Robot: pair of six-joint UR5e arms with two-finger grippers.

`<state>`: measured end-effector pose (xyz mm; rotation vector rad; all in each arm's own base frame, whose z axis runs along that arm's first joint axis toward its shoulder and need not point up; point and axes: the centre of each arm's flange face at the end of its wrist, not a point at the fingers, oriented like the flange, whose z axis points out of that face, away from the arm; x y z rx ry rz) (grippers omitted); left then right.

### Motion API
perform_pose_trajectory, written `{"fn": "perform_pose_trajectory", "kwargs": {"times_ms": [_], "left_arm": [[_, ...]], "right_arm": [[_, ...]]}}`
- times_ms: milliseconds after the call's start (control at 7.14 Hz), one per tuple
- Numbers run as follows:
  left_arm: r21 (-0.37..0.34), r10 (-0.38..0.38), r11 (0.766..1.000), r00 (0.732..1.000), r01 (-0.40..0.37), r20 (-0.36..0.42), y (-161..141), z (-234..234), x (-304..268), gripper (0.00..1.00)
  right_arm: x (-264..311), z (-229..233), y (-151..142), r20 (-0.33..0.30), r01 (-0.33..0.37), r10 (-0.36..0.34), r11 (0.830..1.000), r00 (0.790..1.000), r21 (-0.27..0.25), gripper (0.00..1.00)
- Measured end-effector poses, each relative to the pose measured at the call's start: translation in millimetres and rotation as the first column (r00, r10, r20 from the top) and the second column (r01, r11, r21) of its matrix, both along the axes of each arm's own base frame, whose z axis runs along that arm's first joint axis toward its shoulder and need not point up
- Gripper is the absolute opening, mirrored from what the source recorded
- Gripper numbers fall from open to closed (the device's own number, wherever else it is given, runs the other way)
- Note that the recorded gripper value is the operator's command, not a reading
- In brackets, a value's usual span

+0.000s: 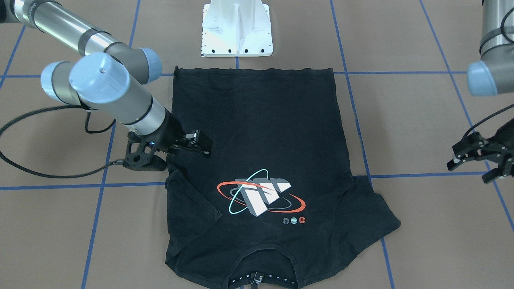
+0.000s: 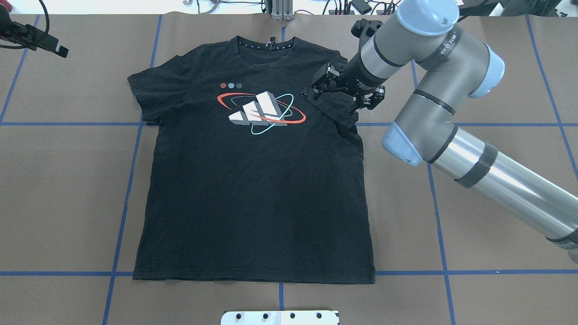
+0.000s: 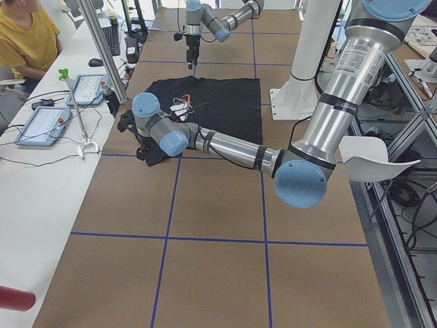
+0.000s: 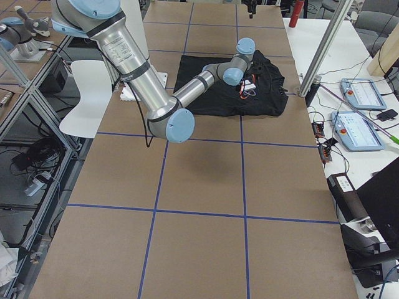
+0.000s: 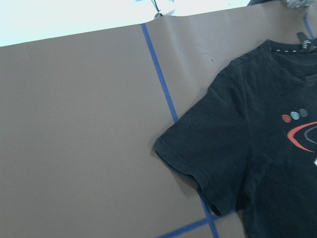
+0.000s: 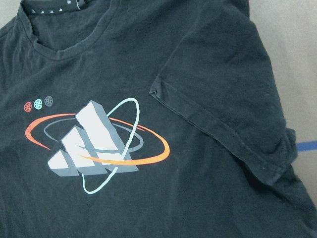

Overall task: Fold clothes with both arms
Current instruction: 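Draw the right gripper back to the sleeve while the left arm enters, then move the left gripper to the shirt collar while the right gripper hovers by the sleeve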

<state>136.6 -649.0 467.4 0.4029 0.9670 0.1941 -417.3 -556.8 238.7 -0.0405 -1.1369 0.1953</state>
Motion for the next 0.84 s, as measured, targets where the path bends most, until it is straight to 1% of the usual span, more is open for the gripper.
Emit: {"fn": "perform_pose_trajectory", "kwargs": {"times_ms": [140, 280, 560, 840], "left_arm": [[-0.004, 0.016, 1.0, 1.0, -0.016, 0.004, 1.0, 24.7, 12.3, 1.0], [-0.014, 0.05, 0.999, 0.999, -0.05, 0.007, 2.6, 37.2, 36.1, 1.0], [-0.023, 0.102, 0.994, 0.995, -0.102, 0.007, 5.2, 40.3, 75.5, 1.0], [-0.026, 0.124, 0.992, 0.992, -0.124, 0.007, -0.5, 36.7, 95.2, 0.99]], "right_arm": [[18.5, 13.1, 18.3, 0.01, 0.01, -0.01, 1.0, 1.0, 0.003, 1.0], [32.4, 24.4, 29.1, 0.01, 0.011, -0.011, 1.0, 1.0, 0.004, 1.0], [51.4, 43.4, 35.5, 0.002, 0.002, -0.002, 1.0, 1.0, -0.007, 1.0], [70.0, 58.1, 46.6, 0.001, -0.004, 0.004, 1.0, 1.0, -0.011, 1.0]]}}
